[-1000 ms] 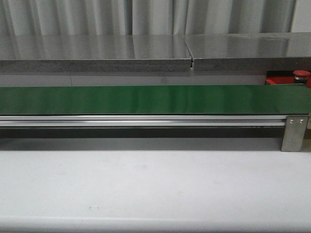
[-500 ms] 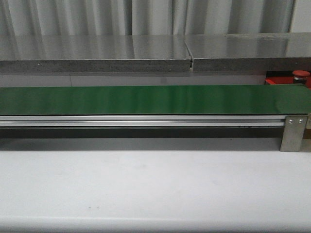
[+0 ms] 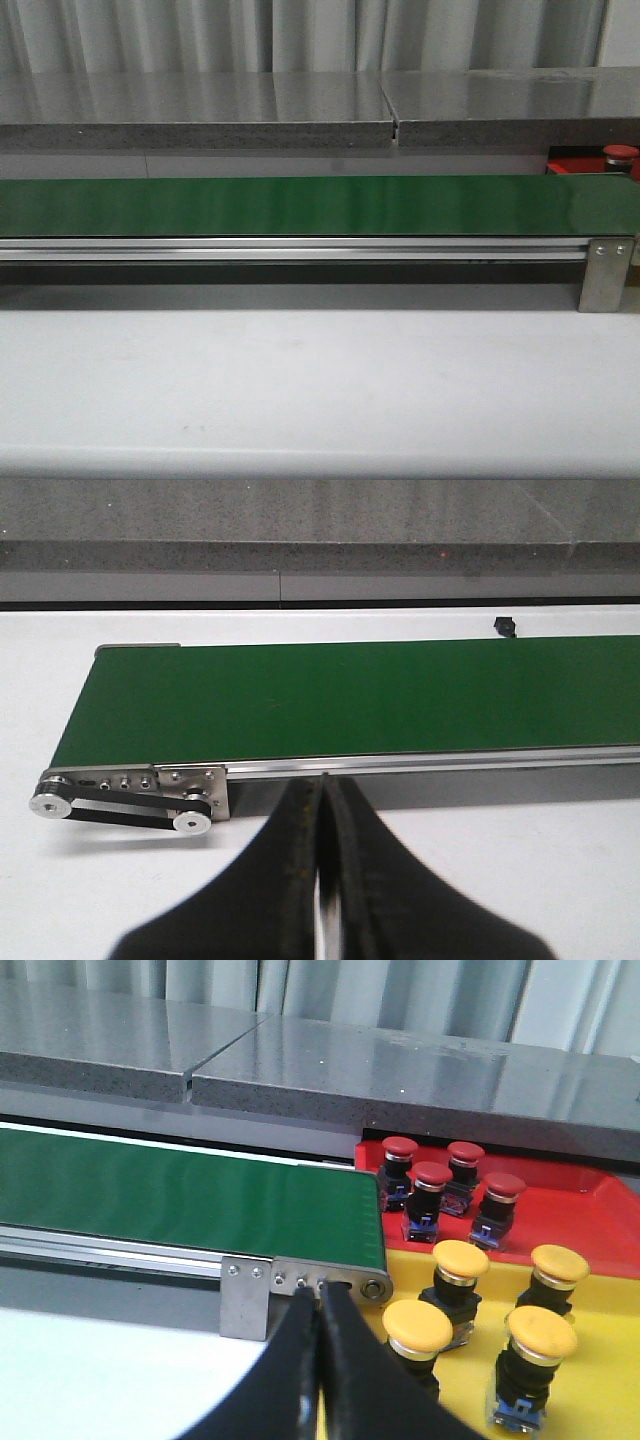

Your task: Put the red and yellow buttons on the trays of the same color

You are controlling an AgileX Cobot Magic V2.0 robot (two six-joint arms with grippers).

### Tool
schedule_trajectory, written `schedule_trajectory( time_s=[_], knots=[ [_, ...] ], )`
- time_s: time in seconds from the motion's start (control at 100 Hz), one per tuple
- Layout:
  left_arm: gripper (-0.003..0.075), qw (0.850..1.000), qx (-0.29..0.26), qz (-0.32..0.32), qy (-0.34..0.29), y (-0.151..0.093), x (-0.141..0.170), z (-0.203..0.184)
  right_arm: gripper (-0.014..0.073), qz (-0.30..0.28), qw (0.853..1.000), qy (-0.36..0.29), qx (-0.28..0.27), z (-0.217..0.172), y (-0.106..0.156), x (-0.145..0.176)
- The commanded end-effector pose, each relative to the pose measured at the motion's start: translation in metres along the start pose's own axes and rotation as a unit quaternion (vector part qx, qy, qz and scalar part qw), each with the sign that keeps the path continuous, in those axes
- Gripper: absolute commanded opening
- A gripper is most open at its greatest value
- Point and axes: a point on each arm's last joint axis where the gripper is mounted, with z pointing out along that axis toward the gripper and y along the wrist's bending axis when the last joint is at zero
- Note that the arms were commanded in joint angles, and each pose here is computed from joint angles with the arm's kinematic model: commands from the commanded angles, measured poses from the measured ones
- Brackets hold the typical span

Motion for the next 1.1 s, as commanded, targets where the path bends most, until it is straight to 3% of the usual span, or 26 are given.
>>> schedule_trajectory(
  time_s=[0.0,0.81,0.95,1.09],
  knots=[
    [-0.002,0.999,0.002,-0.007,-0.043,-0.001,-0.014,-0.001,-0.0118,-0.004,0.998,-0.065,0.004,-0.003,-0.001,-0.016],
    [-0.002,0.999,0.002,-0.008,-0.044,-0.001,-0.014,-0.001,-0.0118,-0.002,0.998,-0.065,0.003,-0.003,-0.001,-0.016],
    [-0.002,0.993,-0.024,0.012,-0.118,0.004,-0.022,0.0,-0.0118,-0.002,0.998,-0.065,0.003,-0.003,-0.001,-0.016],
    [-0.002,0.974,-0.05,0.033,-0.216,0.01,-0.014,0.001,-0.0118,-0.002,0.998,-0.065,0.003,-0.003,-0.001,-0.016]
  ],
)
